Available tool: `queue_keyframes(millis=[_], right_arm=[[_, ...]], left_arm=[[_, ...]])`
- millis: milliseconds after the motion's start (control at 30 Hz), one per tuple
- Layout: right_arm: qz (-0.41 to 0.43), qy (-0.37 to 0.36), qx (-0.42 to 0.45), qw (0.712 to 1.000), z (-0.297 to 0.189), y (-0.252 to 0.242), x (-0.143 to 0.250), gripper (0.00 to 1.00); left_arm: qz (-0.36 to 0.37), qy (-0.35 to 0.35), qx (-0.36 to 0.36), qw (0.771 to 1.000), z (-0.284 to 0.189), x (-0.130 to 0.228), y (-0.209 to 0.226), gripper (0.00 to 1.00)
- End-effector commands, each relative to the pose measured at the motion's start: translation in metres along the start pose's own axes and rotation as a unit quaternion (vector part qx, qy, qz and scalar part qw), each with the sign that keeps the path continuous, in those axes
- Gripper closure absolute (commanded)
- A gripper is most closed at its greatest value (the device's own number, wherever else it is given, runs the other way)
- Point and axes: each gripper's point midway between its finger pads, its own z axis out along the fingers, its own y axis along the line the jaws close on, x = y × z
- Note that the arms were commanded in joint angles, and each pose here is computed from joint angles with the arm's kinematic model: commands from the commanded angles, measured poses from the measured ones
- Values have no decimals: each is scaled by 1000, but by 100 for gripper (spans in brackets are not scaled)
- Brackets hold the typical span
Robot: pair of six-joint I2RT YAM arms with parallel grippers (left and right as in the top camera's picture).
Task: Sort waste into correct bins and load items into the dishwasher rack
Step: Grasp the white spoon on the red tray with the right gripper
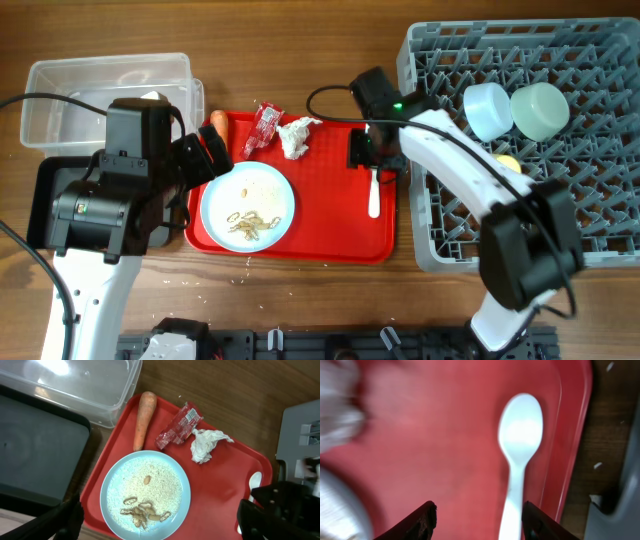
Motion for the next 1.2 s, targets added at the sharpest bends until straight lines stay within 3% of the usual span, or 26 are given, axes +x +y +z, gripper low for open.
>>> queue_keyframes(millis=[0, 133, 167, 233, 300, 467, 567, 733, 900, 1167], right_arm=[[16, 33, 49, 998, 37, -15, 9, 43], [19, 65, 67, 995, 66, -23, 17, 46], [20, 71, 64, 995, 69, -22, 20, 50], [19, 79, 57, 995, 70, -20, 22, 69], [19, 73, 53, 996, 65, -19, 20, 80], [-20, 11, 16, 1000, 16, -4, 1, 91], [-43, -79, -25, 996, -52, 7, -17, 91], [-42, -209, 11, 977, -136, -31, -41, 93], [-40, -209, 86, 973, -136, -87, -57, 95], [-86, -139, 138, 977, -85, -116, -66, 94]], left_arm=[[-5, -12, -6, 1000, -3, -6, 2, 0], [-5, -12, -6, 1000, -3, -6, 2, 0], [-5, -12, -6, 1000, -3, -6, 2, 0], [-5, -12, -6, 1000, -3, -6, 2, 0], [-5, -12, -6, 1000, -3, -6, 2, 0], [-5, -12, -6, 1000, -3, -6, 2, 0], [-5, -12, -6, 1000, -3, -6, 2, 0], [-5, -12, -6, 1000, -3, -6, 2, 0], [-5, -12, -6, 1000, -3, -6, 2, 0], [-5, -12, -6, 1000, -3, -6, 2, 0]])
